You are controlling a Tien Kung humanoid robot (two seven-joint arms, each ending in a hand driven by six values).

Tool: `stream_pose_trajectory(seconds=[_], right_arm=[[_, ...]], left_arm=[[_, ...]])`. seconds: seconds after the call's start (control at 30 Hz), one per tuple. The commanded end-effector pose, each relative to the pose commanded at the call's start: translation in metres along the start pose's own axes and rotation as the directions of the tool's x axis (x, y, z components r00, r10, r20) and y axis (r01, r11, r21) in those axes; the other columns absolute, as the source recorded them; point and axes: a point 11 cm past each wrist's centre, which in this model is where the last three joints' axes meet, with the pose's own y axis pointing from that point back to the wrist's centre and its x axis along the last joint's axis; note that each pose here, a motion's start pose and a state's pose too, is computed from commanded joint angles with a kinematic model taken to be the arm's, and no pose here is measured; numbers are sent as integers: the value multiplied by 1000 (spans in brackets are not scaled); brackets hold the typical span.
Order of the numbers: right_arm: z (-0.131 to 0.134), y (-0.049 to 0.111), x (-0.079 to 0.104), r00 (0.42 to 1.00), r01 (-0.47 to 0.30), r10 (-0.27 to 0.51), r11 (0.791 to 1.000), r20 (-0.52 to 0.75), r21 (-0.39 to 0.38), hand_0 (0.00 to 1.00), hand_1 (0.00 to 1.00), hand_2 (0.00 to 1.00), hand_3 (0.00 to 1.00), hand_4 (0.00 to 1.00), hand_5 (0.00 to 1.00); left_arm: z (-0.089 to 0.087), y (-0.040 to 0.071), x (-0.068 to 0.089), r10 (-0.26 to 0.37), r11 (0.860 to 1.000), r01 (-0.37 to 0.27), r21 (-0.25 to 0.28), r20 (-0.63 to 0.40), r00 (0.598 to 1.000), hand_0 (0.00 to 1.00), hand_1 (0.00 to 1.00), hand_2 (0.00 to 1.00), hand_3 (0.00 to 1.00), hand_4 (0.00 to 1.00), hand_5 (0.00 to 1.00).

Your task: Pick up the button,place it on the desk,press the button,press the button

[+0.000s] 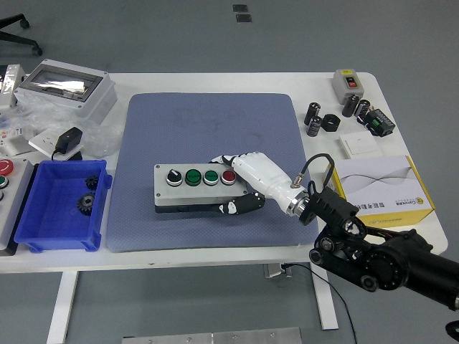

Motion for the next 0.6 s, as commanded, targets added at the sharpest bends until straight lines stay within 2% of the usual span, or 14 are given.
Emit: stream_pose_trajectory(seconds=[0.03,0.2,0.23,0.4,0.43,0.6], right_arm=[[3,0,-2,1000,-1,1,1000,-3,-14,318,342,281,209,2,2],[10,2,-7,1000,9,-9,999,-6,-45,318,342,281,209,2,2],[11,2,-8,1000,13,-14,999,-6,-49,377,378,295,223,2,2],[12,3,-11,999,39,-40,998,-7,-59,377,378,295,223,2,2],[12,3,-12,999,46,-47,997,-7,-61,447,430,335,283,7,2],[14,3,-14,998,63,-64,995,-4,-73,447,430,335,283,7,2]], left_arm=[[0,0,-1,-2,1000,2,-1,0,1000,667,554,516,558,298,2],[0,0,-2,-4,1000,4,-1,0,1000,667,554,516,558,298,2],[0,0,-2,-4,1000,4,0,0,1000,667,554,516,557,299,2],[0,0,-1,-3,1000,3,0,-1,1000,667,554,516,557,299,2],[0,0,-1,-3,1000,3,0,0,1000,667,555,516,557,300,2],[1,0,-1,-3,1000,3,-2,1,1000,667,555,516,557,300,2]])
